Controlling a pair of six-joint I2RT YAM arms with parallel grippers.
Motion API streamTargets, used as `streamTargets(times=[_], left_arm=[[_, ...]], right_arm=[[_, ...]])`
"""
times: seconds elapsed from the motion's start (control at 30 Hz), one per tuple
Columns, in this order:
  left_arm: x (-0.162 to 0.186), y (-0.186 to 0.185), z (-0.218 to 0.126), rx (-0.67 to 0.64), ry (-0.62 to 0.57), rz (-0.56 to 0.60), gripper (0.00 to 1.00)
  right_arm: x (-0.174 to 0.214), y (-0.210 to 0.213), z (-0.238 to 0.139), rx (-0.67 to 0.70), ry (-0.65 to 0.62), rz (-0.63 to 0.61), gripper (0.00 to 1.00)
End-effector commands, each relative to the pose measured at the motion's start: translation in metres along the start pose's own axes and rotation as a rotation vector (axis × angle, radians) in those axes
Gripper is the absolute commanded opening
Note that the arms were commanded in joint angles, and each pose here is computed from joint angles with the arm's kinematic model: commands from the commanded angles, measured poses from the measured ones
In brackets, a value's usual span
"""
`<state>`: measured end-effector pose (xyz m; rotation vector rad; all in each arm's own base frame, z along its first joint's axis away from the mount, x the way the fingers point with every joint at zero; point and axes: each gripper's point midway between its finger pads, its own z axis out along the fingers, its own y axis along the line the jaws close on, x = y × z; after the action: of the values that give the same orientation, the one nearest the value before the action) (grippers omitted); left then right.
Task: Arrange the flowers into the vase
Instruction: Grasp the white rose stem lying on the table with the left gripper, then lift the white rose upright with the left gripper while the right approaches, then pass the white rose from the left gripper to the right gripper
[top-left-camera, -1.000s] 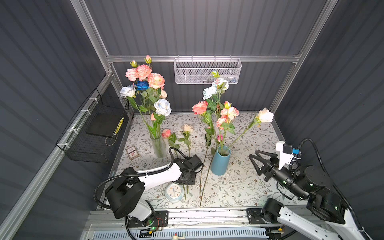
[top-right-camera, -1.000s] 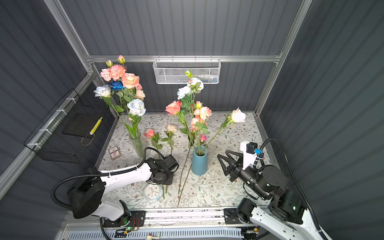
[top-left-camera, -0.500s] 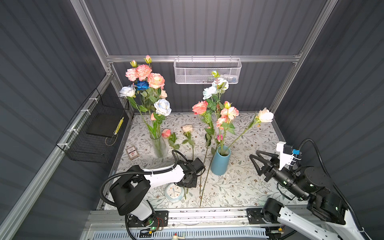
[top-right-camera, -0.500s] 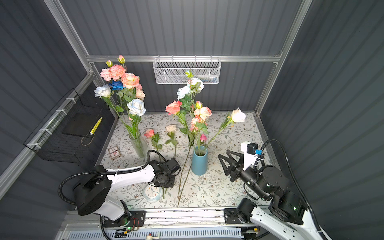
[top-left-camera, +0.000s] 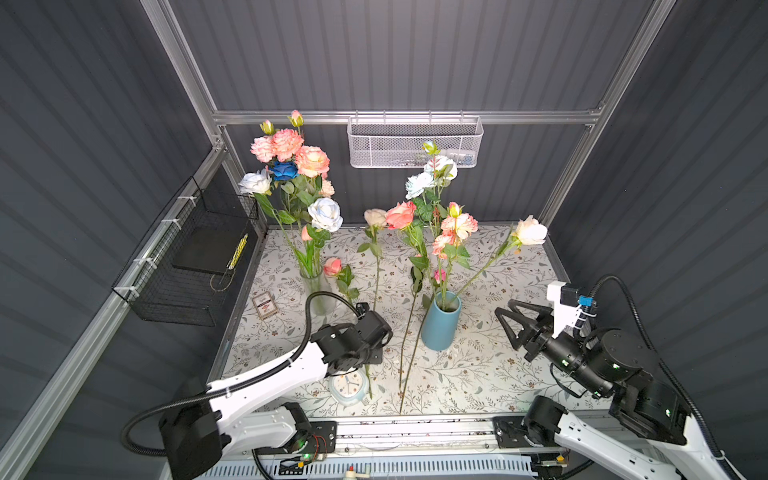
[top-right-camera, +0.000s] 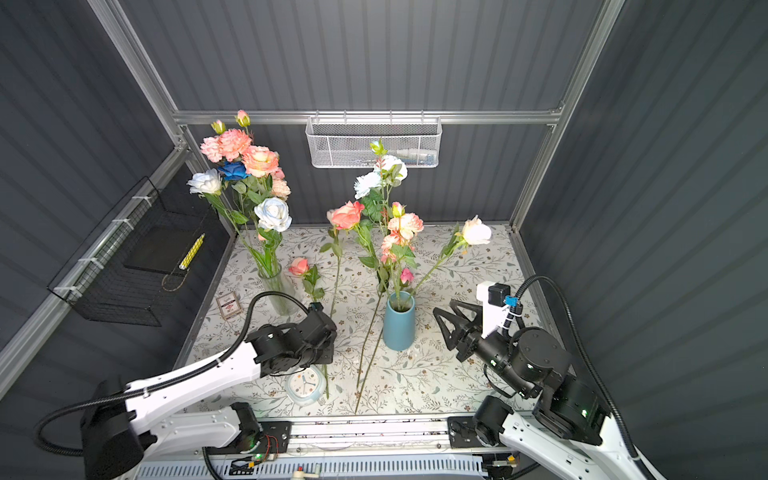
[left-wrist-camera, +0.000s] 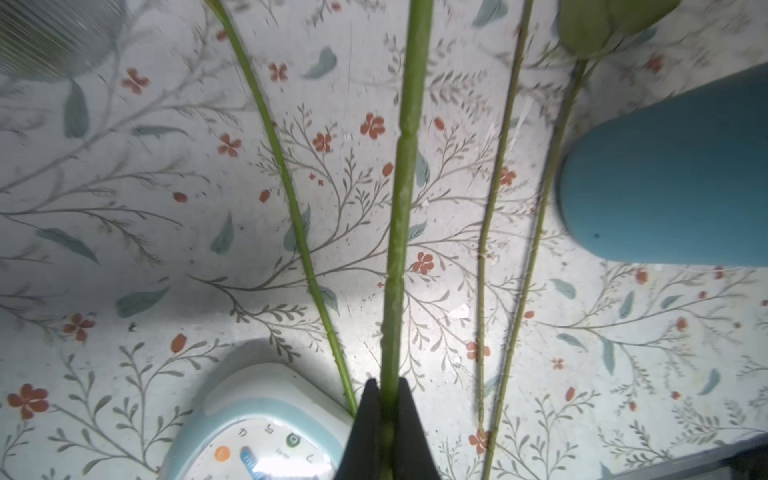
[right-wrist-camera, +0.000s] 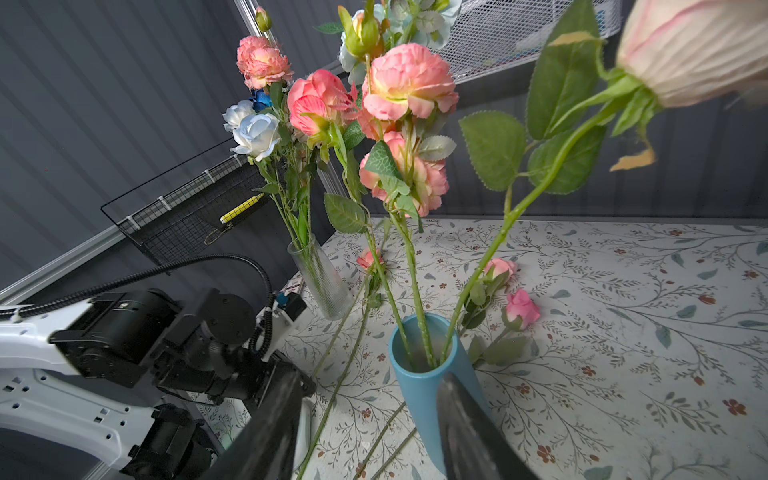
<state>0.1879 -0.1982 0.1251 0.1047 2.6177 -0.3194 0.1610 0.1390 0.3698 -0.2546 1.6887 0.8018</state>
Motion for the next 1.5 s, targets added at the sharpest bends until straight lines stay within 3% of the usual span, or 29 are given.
streamTargets(times=[0.0,0.3,0.5,0.73,0.9,1.1,1.47], left_arm=[[-0.025,0.004,-0.025,0.013,-0.145,-0.028,0.00],[-0.088,-0.028,-0.093,0.209,-0.442,0.021,0.00],[-0.110,-0.052,-0.134,0.352,-0.553,0.089,0.00],[-0.117,-0.095,-0.198,0.649,-0.660,0.217,0.00],[-0.097,-0.129,-0.236,0.902,-0.643,0.386,0.00],[-0.058,-0.159,-0.241,1.116,-0.479,0.542,0.00],[-0.027,-0.165,-0.230,1.218,-0.347,0.606,0.00]], right_arm=[[-0.011,0.005,0.002,-0.011,-0.030,0.001,0.55],[-0.015,0.011,0.014,-0.020,-0.021,-0.002,0.55],[-0.022,0.016,0.015,-0.038,-0.030,0.005,0.55],[-0.042,0.062,0.022,-0.241,-0.029,-0.005,0.58],[-0.055,0.100,0.037,-0.397,0.013,-0.016,0.61],[-0.077,0.126,0.060,-0.468,0.014,-0.040,0.65],[-0.115,0.148,0.077,-0.492,-0.014,-0.088,0.67]])
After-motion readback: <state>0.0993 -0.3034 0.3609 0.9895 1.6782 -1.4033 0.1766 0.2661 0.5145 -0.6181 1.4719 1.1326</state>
